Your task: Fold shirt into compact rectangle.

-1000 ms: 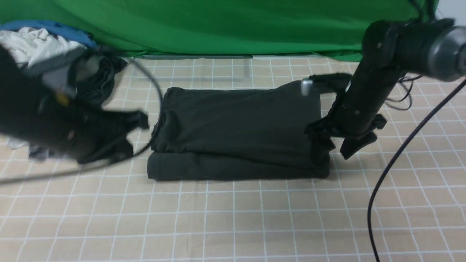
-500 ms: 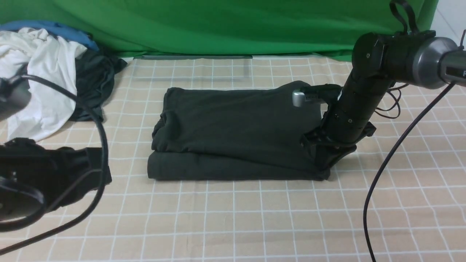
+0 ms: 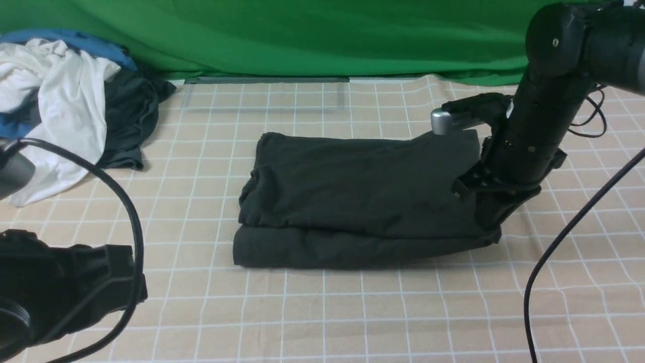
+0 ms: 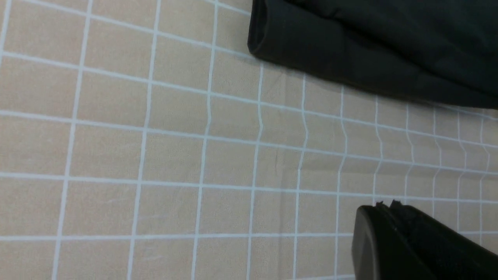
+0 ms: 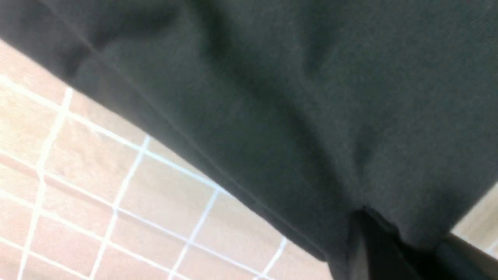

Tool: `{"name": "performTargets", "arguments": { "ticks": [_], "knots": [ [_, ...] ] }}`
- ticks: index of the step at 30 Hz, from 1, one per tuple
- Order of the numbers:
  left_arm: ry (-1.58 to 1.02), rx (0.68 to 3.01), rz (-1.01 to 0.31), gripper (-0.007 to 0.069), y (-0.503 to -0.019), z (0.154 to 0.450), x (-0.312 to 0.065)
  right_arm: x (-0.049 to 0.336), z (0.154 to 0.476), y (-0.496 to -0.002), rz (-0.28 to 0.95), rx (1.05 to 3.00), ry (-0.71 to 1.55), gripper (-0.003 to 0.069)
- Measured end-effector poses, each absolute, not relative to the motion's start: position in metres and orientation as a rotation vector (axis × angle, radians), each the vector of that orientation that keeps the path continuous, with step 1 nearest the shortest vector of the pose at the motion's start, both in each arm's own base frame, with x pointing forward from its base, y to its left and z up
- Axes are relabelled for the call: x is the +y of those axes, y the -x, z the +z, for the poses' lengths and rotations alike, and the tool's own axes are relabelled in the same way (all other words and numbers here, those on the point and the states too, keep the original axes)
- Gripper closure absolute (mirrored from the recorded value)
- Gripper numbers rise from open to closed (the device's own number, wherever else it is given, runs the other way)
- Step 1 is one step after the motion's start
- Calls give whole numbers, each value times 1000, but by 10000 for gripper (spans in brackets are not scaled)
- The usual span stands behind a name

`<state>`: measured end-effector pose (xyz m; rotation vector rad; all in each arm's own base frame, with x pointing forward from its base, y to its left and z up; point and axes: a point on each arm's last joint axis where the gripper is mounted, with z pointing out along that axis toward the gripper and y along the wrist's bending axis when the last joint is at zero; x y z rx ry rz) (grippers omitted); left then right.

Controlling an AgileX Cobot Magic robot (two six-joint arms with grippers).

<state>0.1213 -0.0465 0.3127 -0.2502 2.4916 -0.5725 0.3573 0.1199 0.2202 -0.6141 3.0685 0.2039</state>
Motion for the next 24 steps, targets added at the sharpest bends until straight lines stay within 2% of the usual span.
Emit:
{"name": "performTargets", "arguments": {
  "ticks": [3,6,7,9,10,12,13,14,15,17,19,20,22,24],
  "knots": [
    [248,2476,-581,613,-118,315,-46,117,215,-355,162,3103,561,481],
    [244,2464,-583,613,-116,316,-46,112,214,-353,107,3118,531,353],
    [241,2462,-576,613,-116,316,-45,110,217,-352,91,3111,537,279],
    [232,2462,-545,613,-116,316,-43,109,230,-349,89,3075,535,232],
    [227,2462,-526,613,-116,316,-42,108,240,-345,94,3047,531,237],
    [218,2463,-482,613,-117,315,-40,105,266,-336,105,2978,513,308],
    [220,2470,-456,613,-117,314,-38,102,291,-326,117,2906,485,397],
    [219,2471,-451,613,-117,314,-38,102,295,-324,119,2895,481,411],
    [226,2475,-445,613,-116,314,-37,98,319,-311,131,2821,463,498],
    [228,2477,-430,613,-117,313,-36,88,372,-278,158,2628,429,597],
    [226,2474,-424,613,-117,314,-36,79,411,-249,183,2437,396,621],
    [226,2473,-424,613,-117,314,-36,78,415,-245,185,2415,393,621],
    [226,2452,-426,613,-118,315,-36,64,464,-201,203,2108,367,622],
    [226,2430,-431,613,-120,316,-36,55,487,-170,209,1936,349,622]
  ]
}}
